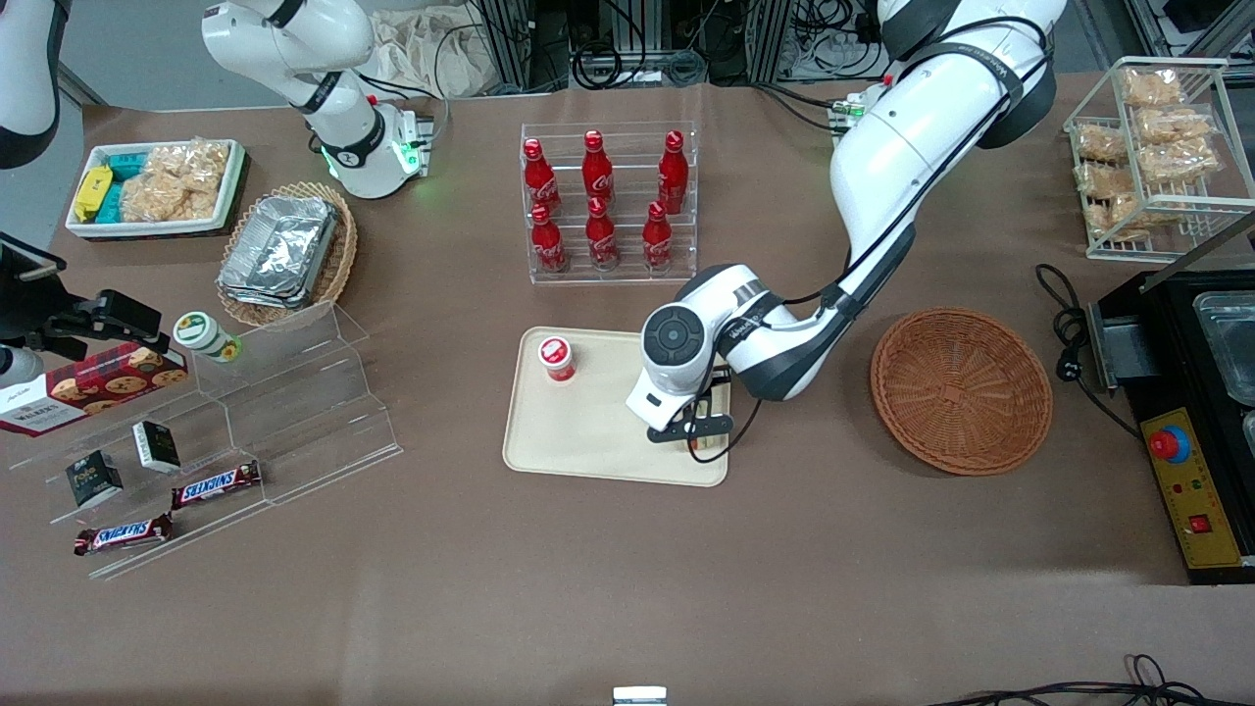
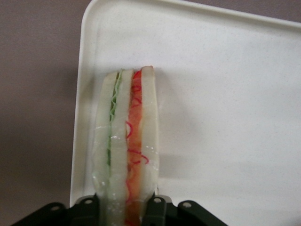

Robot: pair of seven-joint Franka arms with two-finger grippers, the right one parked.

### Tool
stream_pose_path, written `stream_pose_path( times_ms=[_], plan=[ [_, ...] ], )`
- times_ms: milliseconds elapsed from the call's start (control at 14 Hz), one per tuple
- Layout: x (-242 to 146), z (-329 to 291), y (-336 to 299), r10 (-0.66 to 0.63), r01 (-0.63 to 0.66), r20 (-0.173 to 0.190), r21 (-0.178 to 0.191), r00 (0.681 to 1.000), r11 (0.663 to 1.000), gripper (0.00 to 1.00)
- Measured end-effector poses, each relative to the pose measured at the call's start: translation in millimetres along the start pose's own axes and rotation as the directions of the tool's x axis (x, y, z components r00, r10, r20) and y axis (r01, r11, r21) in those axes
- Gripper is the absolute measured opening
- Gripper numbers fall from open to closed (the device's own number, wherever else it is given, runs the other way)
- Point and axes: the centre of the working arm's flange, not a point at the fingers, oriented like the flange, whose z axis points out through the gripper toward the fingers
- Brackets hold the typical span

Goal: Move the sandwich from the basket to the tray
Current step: 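Carry the sandwich over the white tray and lower it, then open the left gripper and raise it away from the tray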

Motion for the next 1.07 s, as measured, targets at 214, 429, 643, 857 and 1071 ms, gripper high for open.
stream_pose_path(
  times_ms=[214, 429, 643, 857, 1071],
  plan=[
    [6.5, -15.8, 0.3, -0.039, 0.039, -0.021, -0.02, 0.999, 0.999, 0.56],
    [15.3, -96.6, -17.3, -0.211, 0.209, -0.068, -0.045, 0.975, 0.977, 0.84],
    [8.7, -225.8, -68.2, -0.36, 0.347, -0.139, -0.109, 0.923, 0.931, 1.0],
    [9.3, -301.5, -140.2, -0.46, 0.444, -0.169, -0.123, 0.872, 0.887, 1.0],
    [26.0, -326.6, -211.3, -0.433, 0.422, -0.138, -0.102, 0.891, 0.901, 1.0]
  ],
)
